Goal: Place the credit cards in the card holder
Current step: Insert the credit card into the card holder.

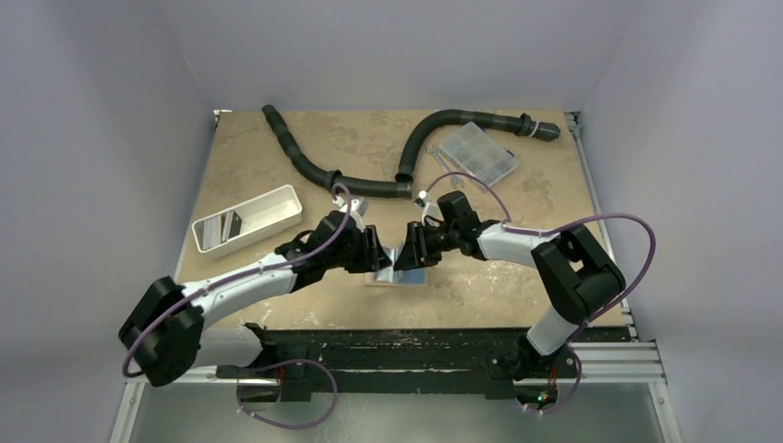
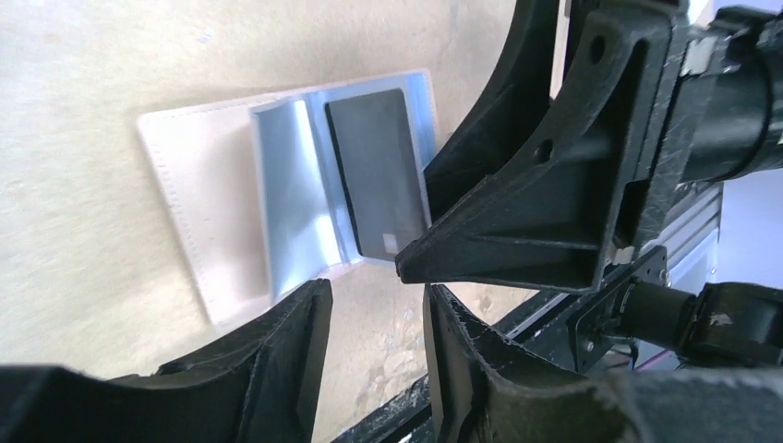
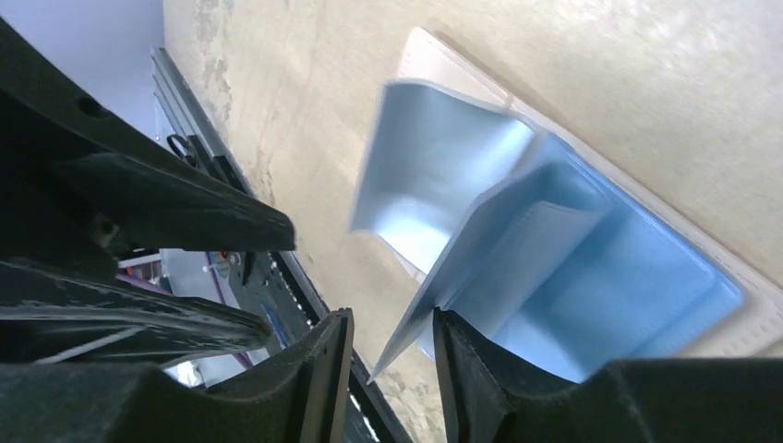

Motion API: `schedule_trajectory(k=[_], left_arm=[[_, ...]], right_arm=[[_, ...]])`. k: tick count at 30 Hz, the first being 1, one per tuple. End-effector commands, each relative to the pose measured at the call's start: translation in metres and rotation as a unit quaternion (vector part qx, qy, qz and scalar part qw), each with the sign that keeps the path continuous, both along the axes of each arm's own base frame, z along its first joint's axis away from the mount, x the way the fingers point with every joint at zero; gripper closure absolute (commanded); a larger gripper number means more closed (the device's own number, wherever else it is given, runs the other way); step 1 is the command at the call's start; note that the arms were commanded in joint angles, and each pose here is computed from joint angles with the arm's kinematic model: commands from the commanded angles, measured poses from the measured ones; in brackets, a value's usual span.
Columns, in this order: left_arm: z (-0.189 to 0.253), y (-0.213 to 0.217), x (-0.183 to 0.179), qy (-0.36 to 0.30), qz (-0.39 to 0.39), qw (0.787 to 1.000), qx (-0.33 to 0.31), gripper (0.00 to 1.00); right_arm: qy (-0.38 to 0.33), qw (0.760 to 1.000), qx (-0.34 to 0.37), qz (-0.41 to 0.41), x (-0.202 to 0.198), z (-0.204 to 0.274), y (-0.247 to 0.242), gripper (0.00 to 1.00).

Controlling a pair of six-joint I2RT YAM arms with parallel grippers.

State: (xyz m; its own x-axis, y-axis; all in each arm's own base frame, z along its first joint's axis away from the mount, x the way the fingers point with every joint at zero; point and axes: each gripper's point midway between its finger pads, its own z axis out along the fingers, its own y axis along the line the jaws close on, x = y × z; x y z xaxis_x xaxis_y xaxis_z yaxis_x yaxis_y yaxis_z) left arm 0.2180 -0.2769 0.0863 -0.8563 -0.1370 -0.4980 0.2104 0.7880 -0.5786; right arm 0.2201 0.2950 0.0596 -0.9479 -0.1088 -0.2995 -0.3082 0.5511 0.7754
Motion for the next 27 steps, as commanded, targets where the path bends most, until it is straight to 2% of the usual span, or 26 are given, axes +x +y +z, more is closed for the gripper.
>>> schedule_trajectory(k=[1, 5, 7, 9, 13, 16, 19, 21, 24, 27], left_arm=[[0.014, 0.039, 0.005, -0.017, 0.047, 0.998, 0.03, 0.55], [0.033, 0.069, 0.014, -0.035, 0.083, 0.995, 0.041, 0.52], [0.046, 0.073, 0.019, -0.045, 0.086, 0.995, 0.034, 0.49], [0.056, 0.066, 0.022, -0.045, 0.074, 0.996, 0.017, 0.48], [0.064, 0.034, 0.029, -0.036, 0.038, 0.998, -0.047, 0.48], [0.051, 0.013, 0.033, -0.012, 0.023, 0.996, -0.086, 0.48], [0.046, -0.008, 0.037, 0.002, 0.002, 0.991, -0.131, 0.48], [0.04, -0.008, 0.04, 0.008, 0.005, 0.991, -0.13, 0.46], [0.041, 0.014, 0.055, 0.008, 0.031, 0.994, -0.1, 0.42], [0.046, 0.073, 0.07, 0.024, 0.095, 0.992, -0.076, 0.35]], right_arm=[[-0.056, 0.998, 0.003, 0.021, 0.015, 0.023, 0.021, 0.53], [-0.058, 0.998, -0.002, 0.026, 0.02, 0.019, 0.037, 0.42], [-0.041, 0.999, -0.004, 0.031, 0.022, 0.004, 0.043, 0.41], [-0.025, 0.999, -0.01, 0.04, 0.016, -0.004, 0.041, 0.4], [-0.075, 0.997, -0.026, 0.013, 0.02, 0.014, 0.024, 0.33], [-0.077, 0.996, -0.047, 0.002, 0.016, 0.007, 0.009, 0.4], [-0.072, 0.994, -0.08, -0.014, 0.006, -0.008, -0.01, 0.42], [-0.078, 0.993, -0.091, -0.02, 0.005, -0.012, -0.017, 0.42], [-0.101, 0.985, -0.132, -0.036, 0.014, -0.017, -0.029, 0.43], [-0.131, 0.97, -0.195, -0.062, 0.025, -0.016, -0.05, 0.46]])
